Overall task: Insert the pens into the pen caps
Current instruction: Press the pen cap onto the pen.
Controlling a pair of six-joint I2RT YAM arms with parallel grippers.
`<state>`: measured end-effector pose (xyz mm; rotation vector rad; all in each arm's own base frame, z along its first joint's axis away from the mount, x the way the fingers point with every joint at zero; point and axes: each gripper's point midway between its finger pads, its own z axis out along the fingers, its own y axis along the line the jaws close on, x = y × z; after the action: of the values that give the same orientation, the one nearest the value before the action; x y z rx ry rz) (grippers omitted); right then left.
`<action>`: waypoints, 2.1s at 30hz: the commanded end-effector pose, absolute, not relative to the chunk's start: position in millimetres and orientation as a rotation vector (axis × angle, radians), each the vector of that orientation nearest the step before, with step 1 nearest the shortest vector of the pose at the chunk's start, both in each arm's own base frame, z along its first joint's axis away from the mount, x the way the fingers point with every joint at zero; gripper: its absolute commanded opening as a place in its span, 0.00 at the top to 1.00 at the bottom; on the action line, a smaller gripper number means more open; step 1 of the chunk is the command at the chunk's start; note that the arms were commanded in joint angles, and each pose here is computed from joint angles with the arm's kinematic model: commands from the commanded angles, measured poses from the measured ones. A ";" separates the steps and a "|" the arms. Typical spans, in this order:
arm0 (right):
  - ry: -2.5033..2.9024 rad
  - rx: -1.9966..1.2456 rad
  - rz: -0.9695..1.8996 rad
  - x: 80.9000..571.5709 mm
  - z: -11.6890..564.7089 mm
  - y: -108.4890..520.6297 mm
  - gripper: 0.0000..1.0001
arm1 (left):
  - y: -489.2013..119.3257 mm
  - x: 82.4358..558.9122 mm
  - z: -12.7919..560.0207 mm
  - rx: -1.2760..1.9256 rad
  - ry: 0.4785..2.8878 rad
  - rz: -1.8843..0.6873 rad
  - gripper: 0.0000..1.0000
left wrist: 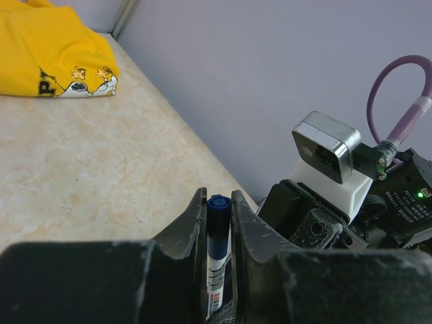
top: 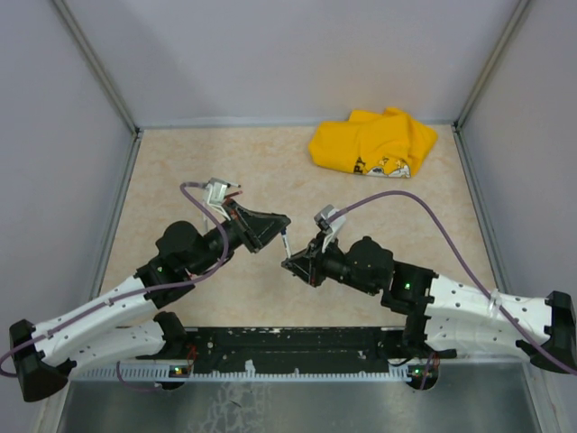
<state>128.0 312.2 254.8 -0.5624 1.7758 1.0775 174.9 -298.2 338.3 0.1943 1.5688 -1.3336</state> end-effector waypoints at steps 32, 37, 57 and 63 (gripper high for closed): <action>1.320 -0.298 0.901 215.1 476.1 295.5 1.00 | -320.3 159.3 295.1 0.316 1.740 -1.368 1.00; 1.285 -0.288 0.877 222.7 494.0 296.6 1.00 | -321.7 159.2 294.9 0.320 1.745 -1.369 1.00; 1.172 -0.306 0.846 230.7 559.6 296.7 1.00 | -321.8 158.2 289.8 0.321 1.763 -1.370 1.00; 1.217 -0.335 0.880 225.7 534.4 301.5 1.00 | -318.0 159.3 292.1 0.318 1.753 -1.350 1.00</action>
<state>194.3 330.0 336.5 -0.8348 1.7778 0.6949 212.1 -272.4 414.5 0.0076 1.2911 -1.2750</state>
